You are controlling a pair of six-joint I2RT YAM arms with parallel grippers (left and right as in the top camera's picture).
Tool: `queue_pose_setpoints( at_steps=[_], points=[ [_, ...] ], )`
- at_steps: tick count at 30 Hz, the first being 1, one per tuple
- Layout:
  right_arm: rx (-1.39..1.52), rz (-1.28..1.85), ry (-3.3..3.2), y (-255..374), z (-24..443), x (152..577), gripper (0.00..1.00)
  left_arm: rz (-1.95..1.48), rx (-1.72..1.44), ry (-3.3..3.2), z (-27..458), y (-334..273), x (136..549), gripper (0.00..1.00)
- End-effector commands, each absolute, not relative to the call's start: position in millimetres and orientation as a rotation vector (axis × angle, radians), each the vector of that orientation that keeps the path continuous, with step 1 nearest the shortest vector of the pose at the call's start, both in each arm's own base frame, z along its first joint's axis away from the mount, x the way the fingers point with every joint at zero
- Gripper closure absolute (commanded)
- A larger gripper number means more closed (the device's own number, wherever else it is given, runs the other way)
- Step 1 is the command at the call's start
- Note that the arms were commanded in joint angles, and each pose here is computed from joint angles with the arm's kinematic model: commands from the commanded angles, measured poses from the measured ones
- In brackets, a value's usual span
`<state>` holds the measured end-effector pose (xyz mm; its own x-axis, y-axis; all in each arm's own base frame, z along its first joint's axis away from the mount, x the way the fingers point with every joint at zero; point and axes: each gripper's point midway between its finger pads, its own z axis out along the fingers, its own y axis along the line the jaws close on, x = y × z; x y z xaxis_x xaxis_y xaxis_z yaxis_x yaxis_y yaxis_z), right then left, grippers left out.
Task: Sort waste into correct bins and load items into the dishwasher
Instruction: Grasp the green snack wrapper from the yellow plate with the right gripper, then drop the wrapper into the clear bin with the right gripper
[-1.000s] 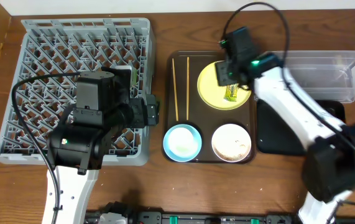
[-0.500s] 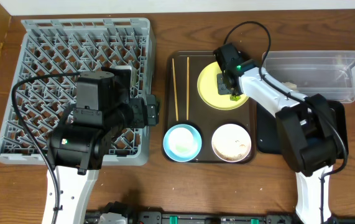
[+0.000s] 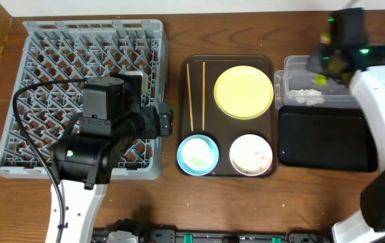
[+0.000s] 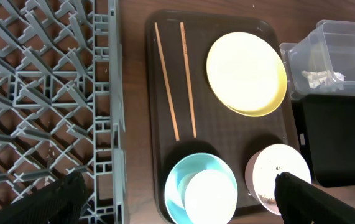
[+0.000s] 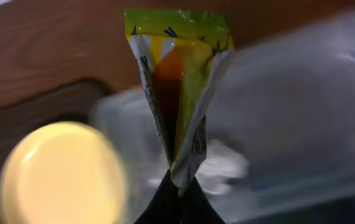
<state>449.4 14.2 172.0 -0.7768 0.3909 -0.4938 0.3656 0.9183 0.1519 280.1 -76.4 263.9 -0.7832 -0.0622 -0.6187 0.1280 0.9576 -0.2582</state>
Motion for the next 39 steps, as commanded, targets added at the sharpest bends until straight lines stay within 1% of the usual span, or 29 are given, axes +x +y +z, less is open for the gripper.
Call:
queue_pose_setpoints(
  at_steps=[1,2,3,4,6,7,12,15,18,19,21,22,23,26,30,33,35,39],
  points=[
    [0.77,0.078,2.583,-9,135,447,0.99,-0.39,0.072,2.425,271,-79,281,0.03],
    [0.778,0.102,2.59,-9,131,448,0.99,-0.39,0.072,2.425,271,-79,281,0.03],
    [0.783,0.124,2.595,-9,130,449,0.96,-0.39,0.072,2.425,271,-79,281,0.03],
    [0.782,0.169,2.593,-6,131,451,0.62,-0.39,0.072,2.425,271,-79,281,0.03],
    [0.77,0.214,2.583,-1,137,453,0.49,-0.39,0.072,2.425,271,-79,281,0.03],
    [0.773,0.229,2.575,0,140,453,0.46,-0.39,0.072,2.425,271,-79,281,0.03],
    [0.75,0.302,2.524,9,171,448,0.44,-0.39,0.072,2.425,271,-79,281,0.03],
    [0.661,0.315,2.5,19,197,439,0.45,-0.39,0.072,2.425,271,-79,281,0.03],
    [0.566,0.316,2.489,31,216,428,0.53,-0.39,0.072,2.425,271,-79,281,0.03],
    [0.511,0.316,2.492,39,222,424,0.62,-0.39,0.072,2.425,271,-79,281,0.03],
    [0.443,0.331,2.519,54,225,415,0.73,-0.39,0.072,2.425,271,-79,281,0.03],
    [0.387,0.356,2.548,67,223,409,0.75,-0.39,0.072,2.425,271,-79,281,0.03],
    [0.304,0.393,2.579,83,221,403,0.73,-0.39,0.072,2.425,271,-79,281,0.03],
    [0.012,0.448,2.724,138,197,370,0.61,-0.39,0.072,2.425,271,-79,281,0.03],
    [-0.197,0.375,2.885,177,157,329,0.6,-0.39,0.072,2.425,271,-79,281,0.03],
    [-0.355,0.351,2.974,208,122,298,0.64,-0.39,0.072,2.425,271,-79,281,0.03],
    [-0.455,0.334,3.007,226,100,281,0.64,-0.39,0.072,2.425,271,-79,281,0.03],
    [-0.626,0.303,3.019,249,69,264,0.63,-0.39,0.072,2.425,271,-79,281,0.03]
  ],
)
